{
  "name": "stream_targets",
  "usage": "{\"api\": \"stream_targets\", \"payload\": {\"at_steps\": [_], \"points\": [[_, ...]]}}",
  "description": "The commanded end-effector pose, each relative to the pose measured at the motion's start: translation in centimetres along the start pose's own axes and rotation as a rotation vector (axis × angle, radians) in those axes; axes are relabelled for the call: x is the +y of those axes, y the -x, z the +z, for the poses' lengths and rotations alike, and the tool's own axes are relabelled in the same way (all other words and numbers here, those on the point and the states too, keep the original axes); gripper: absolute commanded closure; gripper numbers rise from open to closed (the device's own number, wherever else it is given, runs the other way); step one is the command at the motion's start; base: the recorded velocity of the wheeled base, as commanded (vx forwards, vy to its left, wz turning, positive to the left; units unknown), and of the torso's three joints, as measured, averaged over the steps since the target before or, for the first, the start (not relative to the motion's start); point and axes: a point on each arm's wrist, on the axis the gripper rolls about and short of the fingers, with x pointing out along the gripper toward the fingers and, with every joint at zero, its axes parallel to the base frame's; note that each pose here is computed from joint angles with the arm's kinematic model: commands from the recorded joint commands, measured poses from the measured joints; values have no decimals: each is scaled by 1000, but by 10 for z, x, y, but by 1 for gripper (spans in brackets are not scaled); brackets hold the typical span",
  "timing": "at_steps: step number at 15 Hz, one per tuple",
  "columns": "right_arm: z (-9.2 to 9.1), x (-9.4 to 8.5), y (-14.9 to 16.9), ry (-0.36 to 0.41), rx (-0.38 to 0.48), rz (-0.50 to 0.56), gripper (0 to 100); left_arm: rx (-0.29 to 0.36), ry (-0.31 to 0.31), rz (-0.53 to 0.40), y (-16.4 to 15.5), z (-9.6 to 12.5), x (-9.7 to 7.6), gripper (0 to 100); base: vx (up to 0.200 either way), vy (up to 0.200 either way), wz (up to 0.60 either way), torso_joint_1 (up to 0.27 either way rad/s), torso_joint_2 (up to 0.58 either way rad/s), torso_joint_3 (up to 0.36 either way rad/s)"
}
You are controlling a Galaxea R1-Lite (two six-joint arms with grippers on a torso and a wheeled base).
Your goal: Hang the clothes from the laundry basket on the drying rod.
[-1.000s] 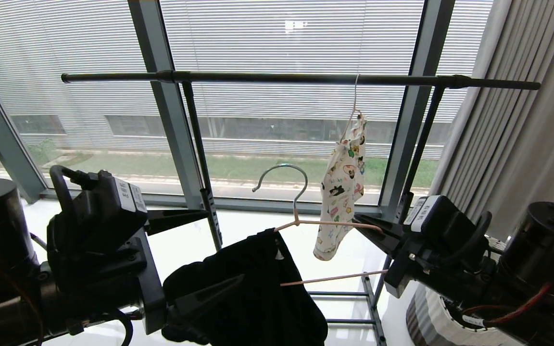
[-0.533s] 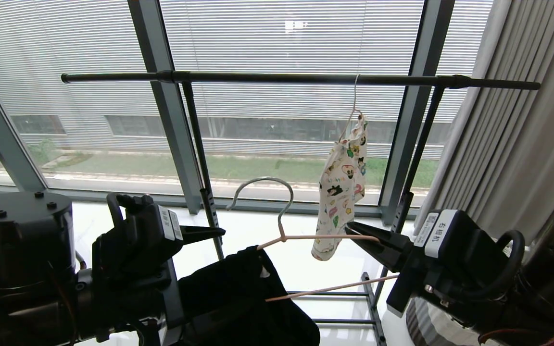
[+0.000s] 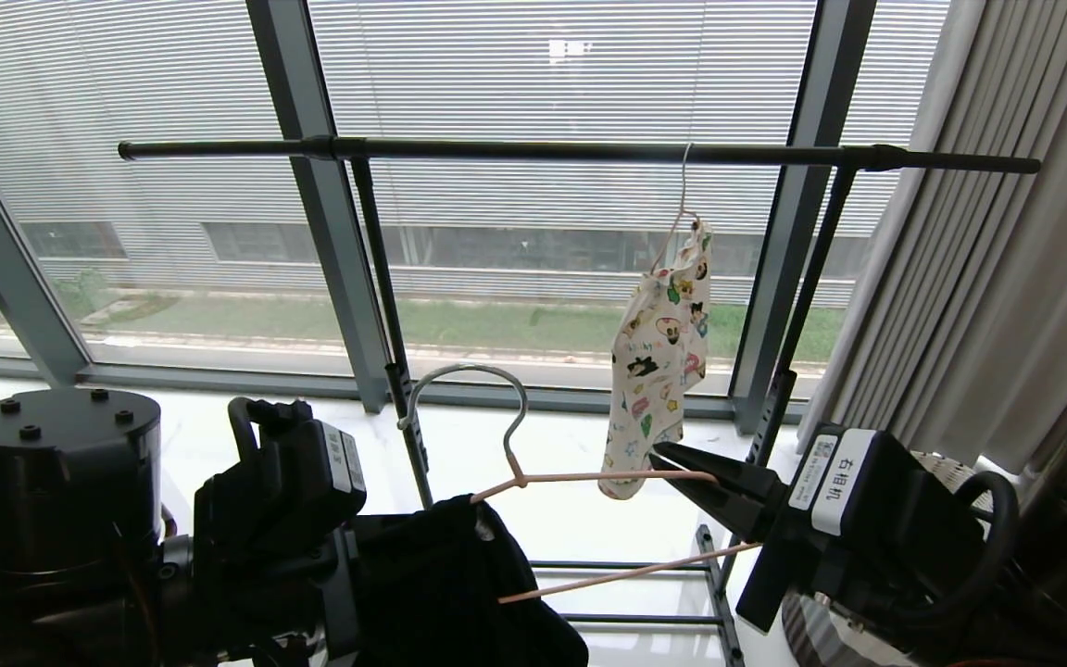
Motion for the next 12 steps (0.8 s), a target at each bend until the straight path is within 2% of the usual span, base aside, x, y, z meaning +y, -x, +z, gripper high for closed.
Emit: {"api": "stream_targets", "payload": {"at_steps": [1,4,5,10,12], "points": [[1,2,0,1,-5,9,100,3,3,1,0,-1,0,100,0,0,0,0,0,0],[-3,3,2,21,11,11,100,4,7,5,-2,-1,2,100,0,0,0,0,0,0],[-5,4,3,21,26,10,0,2,9,9,-1,-1,2,100,0,0,0,0,0,0],[-12,-4,7,24,68,-53,0,33,28,42,1,-9,8,100,0,0,0,0,0,0],[-25,-8,14,21,122,-63,0,78,60,98,8,-22,14,100,0,0,0,0,0,0]]}}
